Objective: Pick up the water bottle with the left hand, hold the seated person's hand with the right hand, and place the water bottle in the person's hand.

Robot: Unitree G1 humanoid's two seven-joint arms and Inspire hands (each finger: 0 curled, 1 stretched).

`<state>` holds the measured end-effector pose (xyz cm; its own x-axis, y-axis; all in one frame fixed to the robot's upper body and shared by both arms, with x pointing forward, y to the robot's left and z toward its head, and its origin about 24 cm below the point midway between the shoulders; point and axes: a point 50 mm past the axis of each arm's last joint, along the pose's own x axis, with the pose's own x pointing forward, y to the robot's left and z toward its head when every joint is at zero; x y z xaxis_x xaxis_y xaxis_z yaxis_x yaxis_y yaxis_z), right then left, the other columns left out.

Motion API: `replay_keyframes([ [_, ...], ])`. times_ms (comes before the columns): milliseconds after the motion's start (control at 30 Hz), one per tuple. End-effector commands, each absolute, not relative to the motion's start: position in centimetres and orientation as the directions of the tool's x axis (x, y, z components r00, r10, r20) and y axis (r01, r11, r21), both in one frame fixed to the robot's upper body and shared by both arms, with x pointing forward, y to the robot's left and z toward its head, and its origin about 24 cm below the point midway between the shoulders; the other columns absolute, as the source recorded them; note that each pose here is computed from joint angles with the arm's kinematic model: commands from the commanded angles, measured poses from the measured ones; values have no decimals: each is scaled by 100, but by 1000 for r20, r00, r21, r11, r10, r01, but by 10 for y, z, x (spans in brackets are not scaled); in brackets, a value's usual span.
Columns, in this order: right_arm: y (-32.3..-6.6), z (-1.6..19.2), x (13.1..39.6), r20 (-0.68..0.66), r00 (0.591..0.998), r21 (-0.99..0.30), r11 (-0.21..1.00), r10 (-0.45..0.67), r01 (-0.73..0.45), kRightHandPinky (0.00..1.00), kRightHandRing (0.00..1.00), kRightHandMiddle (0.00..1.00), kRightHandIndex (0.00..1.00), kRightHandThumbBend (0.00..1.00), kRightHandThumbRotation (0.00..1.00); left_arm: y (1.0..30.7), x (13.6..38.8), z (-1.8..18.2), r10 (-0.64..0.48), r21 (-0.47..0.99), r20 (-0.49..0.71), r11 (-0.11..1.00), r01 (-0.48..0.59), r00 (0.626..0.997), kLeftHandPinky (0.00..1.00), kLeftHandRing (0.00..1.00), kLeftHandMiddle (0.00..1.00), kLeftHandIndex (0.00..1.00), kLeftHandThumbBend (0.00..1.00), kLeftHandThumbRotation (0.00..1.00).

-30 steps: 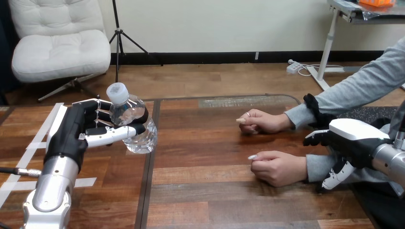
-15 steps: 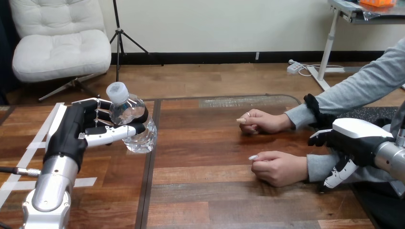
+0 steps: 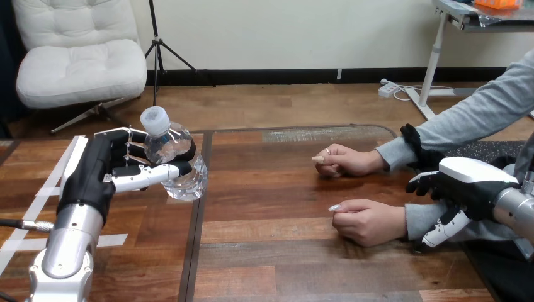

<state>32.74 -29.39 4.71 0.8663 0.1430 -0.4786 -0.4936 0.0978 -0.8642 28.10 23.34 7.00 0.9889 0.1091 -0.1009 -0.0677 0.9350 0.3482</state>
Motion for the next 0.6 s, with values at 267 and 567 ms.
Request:
replay_keyframes([
  [267, -283, 57, 340, -418, 896, -887, 149, 147, -438, 66, 78, 81, 81, 100, 31, 230, 287, 100, 88, 350, 20, 933, -90, 996, 30, 37, 42, 44, 67, 0],
  [567, -279, 51, 339, -423, 893, -883, 151, 154, -444, 66, 77, 79, 80, 98, 31, 230, 287, 100, 85, 345, 23, 935, -88, 996, 30, 37, 42, 44, 67, 0],
])
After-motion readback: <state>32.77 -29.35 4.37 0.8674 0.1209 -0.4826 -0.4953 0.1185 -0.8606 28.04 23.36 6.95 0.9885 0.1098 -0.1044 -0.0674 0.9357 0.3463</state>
